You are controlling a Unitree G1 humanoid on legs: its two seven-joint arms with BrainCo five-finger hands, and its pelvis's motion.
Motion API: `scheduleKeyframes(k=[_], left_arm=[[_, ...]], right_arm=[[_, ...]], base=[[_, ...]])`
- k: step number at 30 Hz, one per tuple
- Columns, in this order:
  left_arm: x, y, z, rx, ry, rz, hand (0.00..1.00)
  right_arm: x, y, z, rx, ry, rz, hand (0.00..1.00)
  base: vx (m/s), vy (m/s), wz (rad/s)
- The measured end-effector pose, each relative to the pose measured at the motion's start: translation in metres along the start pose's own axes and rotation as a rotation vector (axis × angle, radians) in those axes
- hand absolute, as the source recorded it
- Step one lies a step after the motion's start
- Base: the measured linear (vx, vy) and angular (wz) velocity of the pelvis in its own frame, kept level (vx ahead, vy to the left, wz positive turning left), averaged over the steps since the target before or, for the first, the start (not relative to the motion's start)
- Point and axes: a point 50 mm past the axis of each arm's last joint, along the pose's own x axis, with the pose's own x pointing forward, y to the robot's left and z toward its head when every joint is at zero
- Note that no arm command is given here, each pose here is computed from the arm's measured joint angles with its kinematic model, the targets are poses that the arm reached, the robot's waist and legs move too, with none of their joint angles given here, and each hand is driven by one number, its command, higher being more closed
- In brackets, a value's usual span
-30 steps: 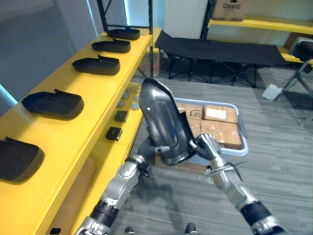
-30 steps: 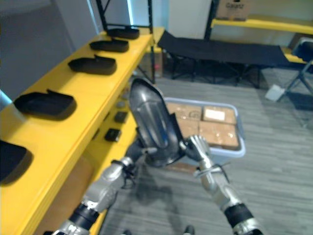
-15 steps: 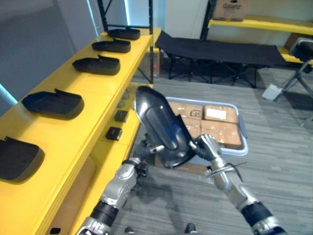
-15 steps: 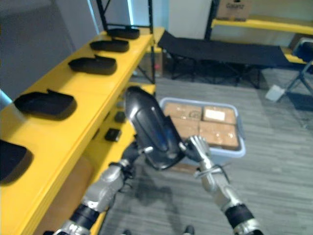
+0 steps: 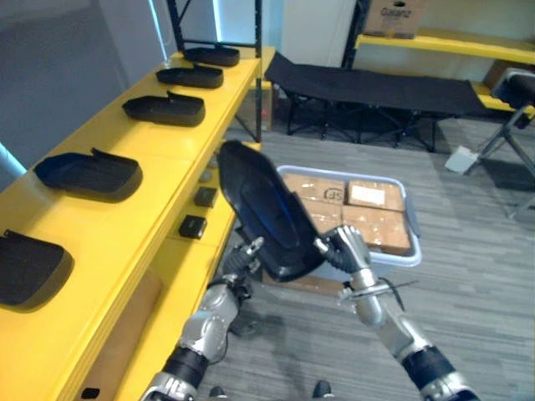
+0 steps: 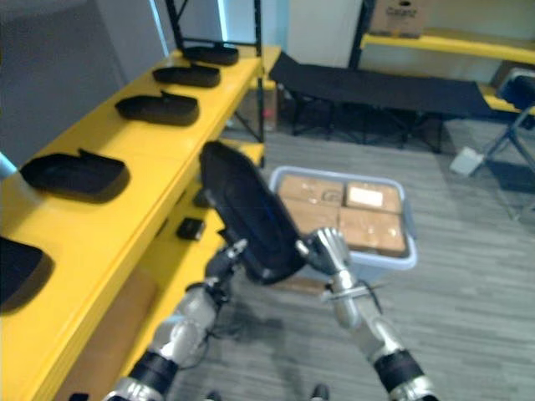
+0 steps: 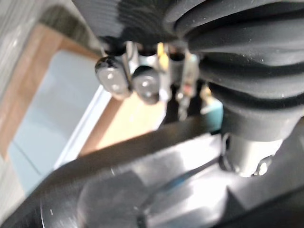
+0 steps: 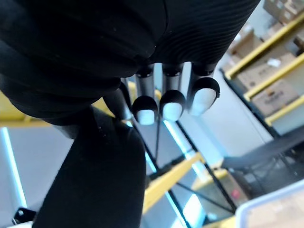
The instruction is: Walk over and take plastic housings, then place them on the shelf
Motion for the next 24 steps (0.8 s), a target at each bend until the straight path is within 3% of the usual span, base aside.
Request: scheduleKeyframes(k=[5,13,14,17,24], left_arm=[[0.0,-0.001,0.002,-0.109,-0.018,-0.01,1.0],[-0.001,-0.001,0.009,-0.13,-0.099,-0.01,1.0],[-0.001,-0.001,0.01,-0.128,-0.106,-0.009,0.0],[-0.001,-0.002,0.011,-0.108,-0.119,-0.011,0.0],[-0.004,-0.014,0.028,0.138,-0.233,-0.021,0.0]], right_arm=[[0.0,0.002,0.005,0.015,-0.022,-0.011,1.0],[-0.005,0.011,0.011,0.042,-0.027,0.01,1.0],[-0.005,0.012,0.012,0.048,-0.026,0.011,1.0],[-0.006,0.013,0.012,0.051,-0.025,0.013,1.0],[-0.014,0.017,0.01,0.07,0.004,0.031,1.0]], base=[[0.0,0.0,0.0],[0.0,0.0,0.0],[0.0,0.0,0.0],[0.0,0.0,0.0],[0.0,0.0,0.0]])
